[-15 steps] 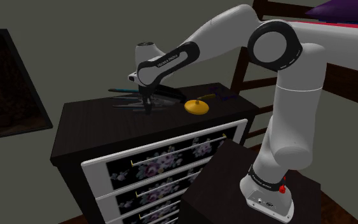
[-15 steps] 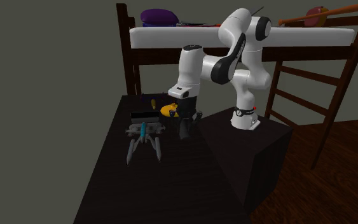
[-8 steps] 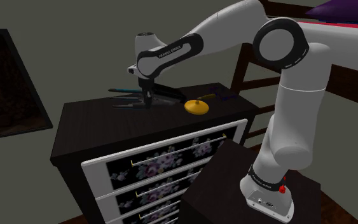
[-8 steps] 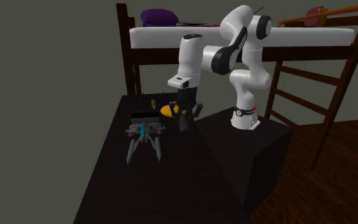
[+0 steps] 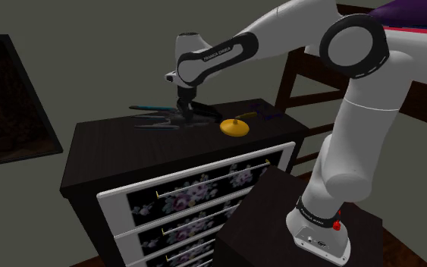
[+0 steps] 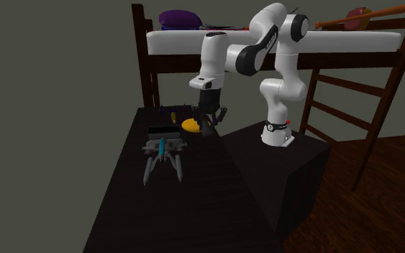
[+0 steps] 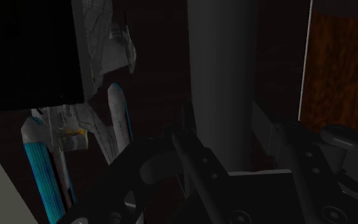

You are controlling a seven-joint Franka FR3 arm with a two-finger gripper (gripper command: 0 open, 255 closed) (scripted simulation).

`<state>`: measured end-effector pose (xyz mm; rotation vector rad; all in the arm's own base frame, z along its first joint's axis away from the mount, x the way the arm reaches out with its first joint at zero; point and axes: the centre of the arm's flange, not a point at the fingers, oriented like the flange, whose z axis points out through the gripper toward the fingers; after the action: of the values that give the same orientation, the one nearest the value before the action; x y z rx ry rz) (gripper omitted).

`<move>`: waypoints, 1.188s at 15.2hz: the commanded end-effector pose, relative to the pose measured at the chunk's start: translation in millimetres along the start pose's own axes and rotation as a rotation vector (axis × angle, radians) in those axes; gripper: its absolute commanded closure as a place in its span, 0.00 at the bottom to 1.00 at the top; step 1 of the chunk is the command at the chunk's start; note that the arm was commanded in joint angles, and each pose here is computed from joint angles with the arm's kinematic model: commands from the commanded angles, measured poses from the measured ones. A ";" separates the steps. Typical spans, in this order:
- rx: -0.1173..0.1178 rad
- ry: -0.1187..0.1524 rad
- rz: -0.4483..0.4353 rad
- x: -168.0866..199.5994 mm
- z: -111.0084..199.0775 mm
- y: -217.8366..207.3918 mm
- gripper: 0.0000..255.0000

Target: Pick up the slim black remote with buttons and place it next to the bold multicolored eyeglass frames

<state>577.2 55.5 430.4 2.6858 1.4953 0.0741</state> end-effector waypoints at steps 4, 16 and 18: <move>0.000 0.000 -0.001 -66.7 0.1 -0.6 1.00; 0.000 0.000 -0.001 -225.1 -1.5 -1.6 1.00; 0.000 0.000 -0.001 -251.4 -1.8 -1.7 1.00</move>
<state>449.8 -147.9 429.7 2.6868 1.4946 0.0734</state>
